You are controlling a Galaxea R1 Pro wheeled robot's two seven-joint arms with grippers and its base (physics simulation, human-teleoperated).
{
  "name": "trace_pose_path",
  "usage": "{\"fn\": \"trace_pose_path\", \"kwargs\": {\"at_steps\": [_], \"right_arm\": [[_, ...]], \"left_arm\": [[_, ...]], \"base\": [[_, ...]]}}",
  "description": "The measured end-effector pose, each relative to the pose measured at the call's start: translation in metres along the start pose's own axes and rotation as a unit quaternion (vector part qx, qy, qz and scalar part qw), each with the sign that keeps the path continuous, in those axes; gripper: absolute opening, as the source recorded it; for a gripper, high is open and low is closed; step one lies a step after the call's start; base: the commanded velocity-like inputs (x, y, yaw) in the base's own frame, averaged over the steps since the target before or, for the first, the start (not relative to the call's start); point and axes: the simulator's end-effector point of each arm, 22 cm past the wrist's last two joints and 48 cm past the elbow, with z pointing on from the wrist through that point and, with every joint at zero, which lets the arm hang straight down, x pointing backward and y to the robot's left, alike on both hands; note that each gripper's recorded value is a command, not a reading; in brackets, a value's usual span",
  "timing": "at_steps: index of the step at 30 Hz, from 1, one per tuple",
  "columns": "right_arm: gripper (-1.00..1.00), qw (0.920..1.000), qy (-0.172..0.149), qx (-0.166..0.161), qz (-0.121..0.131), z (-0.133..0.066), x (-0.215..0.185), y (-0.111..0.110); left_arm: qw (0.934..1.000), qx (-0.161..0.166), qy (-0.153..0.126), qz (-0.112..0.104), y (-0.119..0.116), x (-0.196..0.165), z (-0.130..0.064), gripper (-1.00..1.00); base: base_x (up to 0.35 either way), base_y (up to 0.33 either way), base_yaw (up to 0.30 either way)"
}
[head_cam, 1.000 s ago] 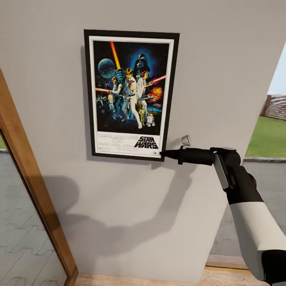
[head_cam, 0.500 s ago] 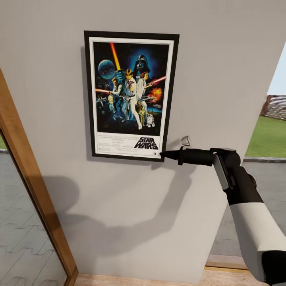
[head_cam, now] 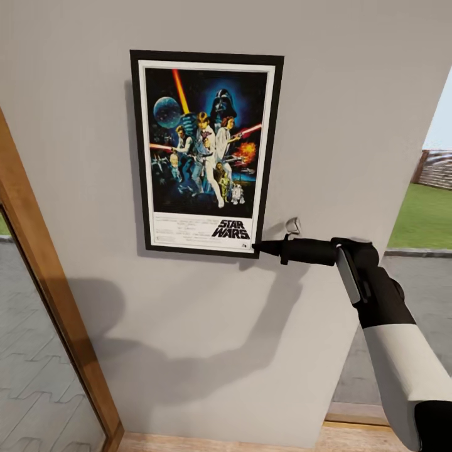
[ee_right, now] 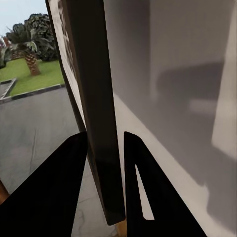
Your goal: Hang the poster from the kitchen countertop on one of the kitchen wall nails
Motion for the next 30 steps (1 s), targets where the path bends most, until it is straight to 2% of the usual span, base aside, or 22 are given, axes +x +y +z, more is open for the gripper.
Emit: {"fn": "trace_pose_path", "kwargs": {"at_steps": [7,15,30], "right_arm": [[-1.0,1.0,0.001,0.001,-0.001,0.0,0.001,-0.001],[-1.0,0.9996,0.022,0.018,-0.008,0.0,0.013,-0.009],[-1.0,0.9995,0.023,0.02,-0.009,0.0,0.014,-0.009]], "left_arm": [[1.0,0.0,0.0,0.0,0.0,0.0,0.0,1.0],[1.0,0.0,0.0,0.0,0.0,0.0,0.0,1.0],[1.0,0.0,0.0,0.0,0.0,0.0,0.0,1.0]], "base": [[0.0,0.0,0.0],[0.0,0.0,0.0],[0.0,0.0,0.0]]}}
